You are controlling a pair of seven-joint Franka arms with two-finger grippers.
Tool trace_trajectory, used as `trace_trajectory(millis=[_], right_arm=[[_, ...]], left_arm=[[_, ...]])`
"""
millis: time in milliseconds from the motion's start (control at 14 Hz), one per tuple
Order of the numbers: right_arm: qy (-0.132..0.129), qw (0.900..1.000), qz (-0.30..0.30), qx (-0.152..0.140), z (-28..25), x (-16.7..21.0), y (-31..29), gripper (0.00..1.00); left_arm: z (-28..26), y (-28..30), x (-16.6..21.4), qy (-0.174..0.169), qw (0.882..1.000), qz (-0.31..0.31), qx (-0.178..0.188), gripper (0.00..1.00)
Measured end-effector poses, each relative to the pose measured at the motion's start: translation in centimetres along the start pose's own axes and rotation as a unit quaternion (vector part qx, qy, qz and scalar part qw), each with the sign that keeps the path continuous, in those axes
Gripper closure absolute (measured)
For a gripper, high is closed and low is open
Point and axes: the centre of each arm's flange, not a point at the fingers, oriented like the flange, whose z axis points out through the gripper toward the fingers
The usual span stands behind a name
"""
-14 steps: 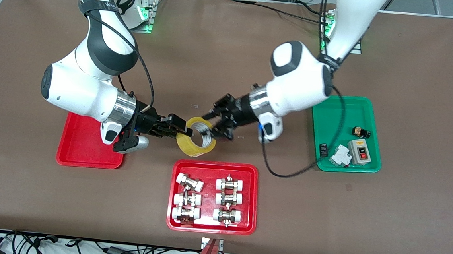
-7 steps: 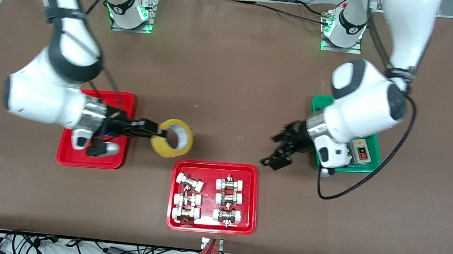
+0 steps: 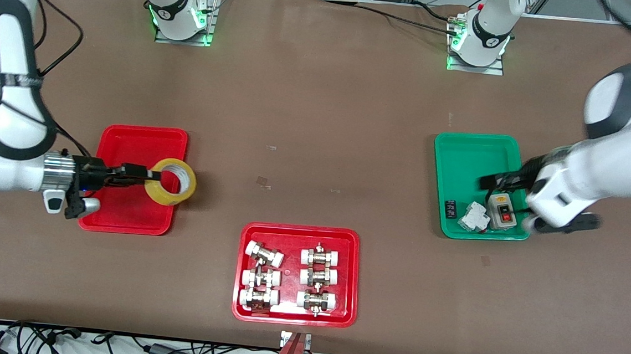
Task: Left arm passes tape to right arm into tray
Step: 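Open the left gripper and withdraw while the right gripper carries the tape, then lower the tape into the empty red tray with the right gripper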
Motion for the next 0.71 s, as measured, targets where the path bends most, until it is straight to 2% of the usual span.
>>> trace_trajectory(millis=[71, 143, 286, 500, 714], right_arm=[[-0.005, 1.000, -0.010, 0.001, -0.1, -0.9, 2.4, 0.44], [-0.010, 1.000, -0.021, 0.002, -0.2, -1.8, 4.4, 0.44], [-0.014, 0.999, -0.041, 0.010, 0.1, -3.0, 7.6, 0.44], [-0.026, 0.997, -0.063, 0.021, 1.5, -4.4, 11.2, 0.44], [-0.039, 0.997, -0.070, 0.020, 2.3, -5.1, 12.9, 0.45]], left_arm=[[-1.1, -1.0, -1.1, -0.014, 0.999, 0.030, 0.027, 0.00], [-1.8, -1.5, -1.9, -0.023, 0.998, 0.043, 0.036, 0.00], [-2.0, -2.1, -2.6, -0.029, 0.998, 0.049, 0.036, 0.00], [0.1, -0.6, -3.8, 0.003, 0.998, 0.056, 0.026, 0.00], [1.2, -1.4, -6.5, 0.003, 0.999, 0.046, 0.026, 0.00]])
